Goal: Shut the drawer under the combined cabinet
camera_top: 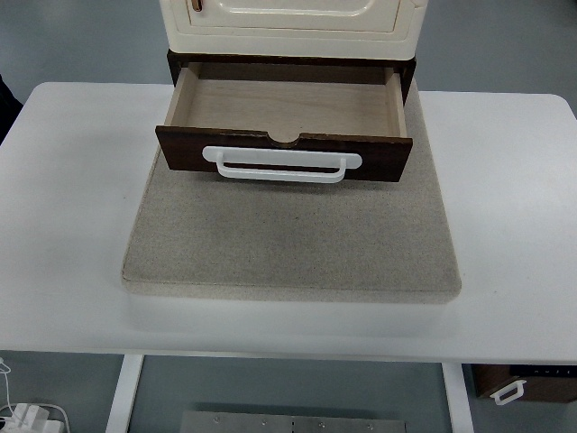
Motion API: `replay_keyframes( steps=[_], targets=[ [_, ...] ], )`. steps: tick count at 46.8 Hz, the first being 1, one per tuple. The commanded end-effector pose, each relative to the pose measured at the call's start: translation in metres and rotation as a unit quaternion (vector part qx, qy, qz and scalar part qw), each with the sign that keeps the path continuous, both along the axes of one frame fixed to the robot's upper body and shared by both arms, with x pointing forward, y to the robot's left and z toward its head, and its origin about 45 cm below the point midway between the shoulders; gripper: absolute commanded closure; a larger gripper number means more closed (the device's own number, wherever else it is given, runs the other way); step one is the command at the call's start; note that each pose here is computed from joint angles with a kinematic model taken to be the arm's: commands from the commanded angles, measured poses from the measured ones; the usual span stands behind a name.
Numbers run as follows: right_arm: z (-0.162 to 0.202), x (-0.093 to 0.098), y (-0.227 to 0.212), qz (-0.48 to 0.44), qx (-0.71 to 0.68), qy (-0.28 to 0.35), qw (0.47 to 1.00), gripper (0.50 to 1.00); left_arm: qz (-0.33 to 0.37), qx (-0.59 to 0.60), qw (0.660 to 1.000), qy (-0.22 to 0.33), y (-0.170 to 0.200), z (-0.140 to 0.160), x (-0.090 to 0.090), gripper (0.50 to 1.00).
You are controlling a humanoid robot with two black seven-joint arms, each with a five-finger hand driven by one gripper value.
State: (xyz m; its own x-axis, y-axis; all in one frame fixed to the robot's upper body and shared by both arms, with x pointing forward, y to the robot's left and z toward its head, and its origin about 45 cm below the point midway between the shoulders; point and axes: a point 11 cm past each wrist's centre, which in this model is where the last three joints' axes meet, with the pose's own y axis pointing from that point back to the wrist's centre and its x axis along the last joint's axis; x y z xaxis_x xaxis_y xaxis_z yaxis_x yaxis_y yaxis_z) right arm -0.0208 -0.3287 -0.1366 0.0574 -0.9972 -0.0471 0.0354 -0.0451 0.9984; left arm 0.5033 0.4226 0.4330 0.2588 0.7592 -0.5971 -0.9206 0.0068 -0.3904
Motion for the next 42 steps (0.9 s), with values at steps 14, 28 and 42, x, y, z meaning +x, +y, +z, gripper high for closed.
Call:
replay_keyframes(
  steps=[14, 28, 42],
  targets=[
    [0.000, 0.000, 0.000, 0.000, 0.000, 0.000, 1.000, 0.548, -0.065, 0.163, 0.979, -0.105, -0.063, 0.094, -0.033, 0.500],
    [0.000, 0.000, 0.000, 0.000, 0.000, 0.000, 1.000, 0.548, -0.113, 0.293, 0.930, -0.191, -0.139, 0.139, -0.081, 0.500],
    [0.000, 0.000, 0.000, 0.001, 0.000, 0.000, 1.000, 0.548, -0.176, 0.401, 0.872, -0.217, -0.201, 0.134, -0.105, 0.500]
  ],
)
